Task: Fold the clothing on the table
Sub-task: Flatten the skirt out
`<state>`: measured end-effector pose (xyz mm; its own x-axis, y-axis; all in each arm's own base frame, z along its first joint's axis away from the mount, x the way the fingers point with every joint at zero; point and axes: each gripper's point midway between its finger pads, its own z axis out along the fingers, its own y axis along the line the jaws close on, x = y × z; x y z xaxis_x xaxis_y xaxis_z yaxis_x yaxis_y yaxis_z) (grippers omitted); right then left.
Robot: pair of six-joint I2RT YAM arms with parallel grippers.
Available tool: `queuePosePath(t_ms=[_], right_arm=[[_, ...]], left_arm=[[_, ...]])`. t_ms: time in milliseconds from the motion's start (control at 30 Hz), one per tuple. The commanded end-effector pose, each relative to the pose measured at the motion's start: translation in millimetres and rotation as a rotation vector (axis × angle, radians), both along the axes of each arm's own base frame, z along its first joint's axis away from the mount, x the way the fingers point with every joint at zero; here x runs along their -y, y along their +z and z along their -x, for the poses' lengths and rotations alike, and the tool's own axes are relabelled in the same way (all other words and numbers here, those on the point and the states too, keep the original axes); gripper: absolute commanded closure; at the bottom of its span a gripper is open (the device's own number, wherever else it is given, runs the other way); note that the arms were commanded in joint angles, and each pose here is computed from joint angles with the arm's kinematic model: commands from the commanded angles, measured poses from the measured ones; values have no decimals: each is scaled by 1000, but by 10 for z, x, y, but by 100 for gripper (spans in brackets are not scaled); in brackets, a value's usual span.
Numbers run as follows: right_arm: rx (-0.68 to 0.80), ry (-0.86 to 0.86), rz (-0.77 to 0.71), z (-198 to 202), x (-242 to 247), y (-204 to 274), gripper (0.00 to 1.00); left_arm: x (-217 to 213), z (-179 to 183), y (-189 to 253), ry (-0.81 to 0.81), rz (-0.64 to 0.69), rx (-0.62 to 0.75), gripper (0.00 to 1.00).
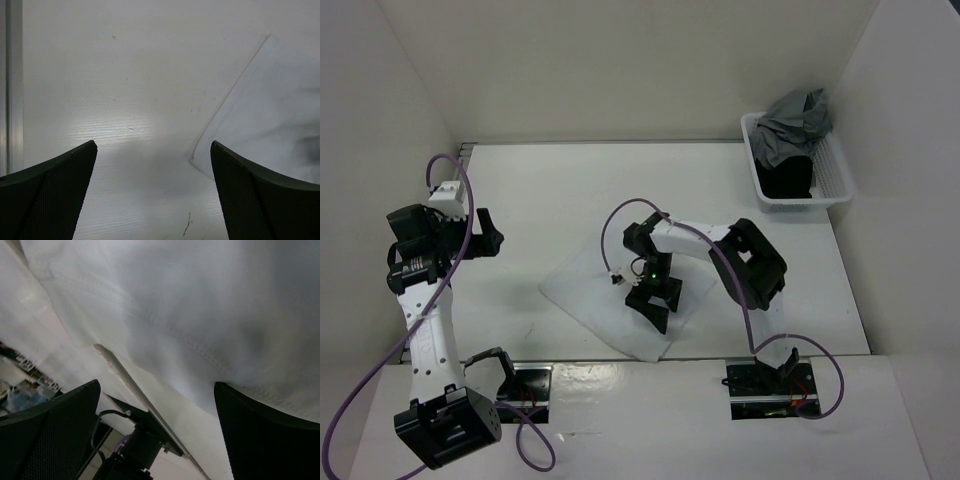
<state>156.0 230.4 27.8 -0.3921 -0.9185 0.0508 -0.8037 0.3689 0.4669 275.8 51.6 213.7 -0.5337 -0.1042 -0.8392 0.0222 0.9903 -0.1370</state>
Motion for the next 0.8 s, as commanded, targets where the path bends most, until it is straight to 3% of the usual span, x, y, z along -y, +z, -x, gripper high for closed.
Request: queuePosePath(t_ms=[0, 167, 300, 567, 767], right_arm=[[-105, 98, -72, 234, -328, -134, 1], [-244, 165, -154, 402, -616, -97, 1], [-224, 170, -242, 289, -861, 56, 1], [82, 180, -413, -276, -1240, 857, 1], [345, 86, -433, -795, -1499, 1033, 1]], left_arm=[[6, -29, 86, -27, -24, 48, 0], [10, -21, 48, -27, -20, 40, 0], [10, -21, 48, -27, -20, 40, 0], [10, -21, 48, -27, -20, 40, 0], [10, -21, 48, -27, -20, 40, 0]])
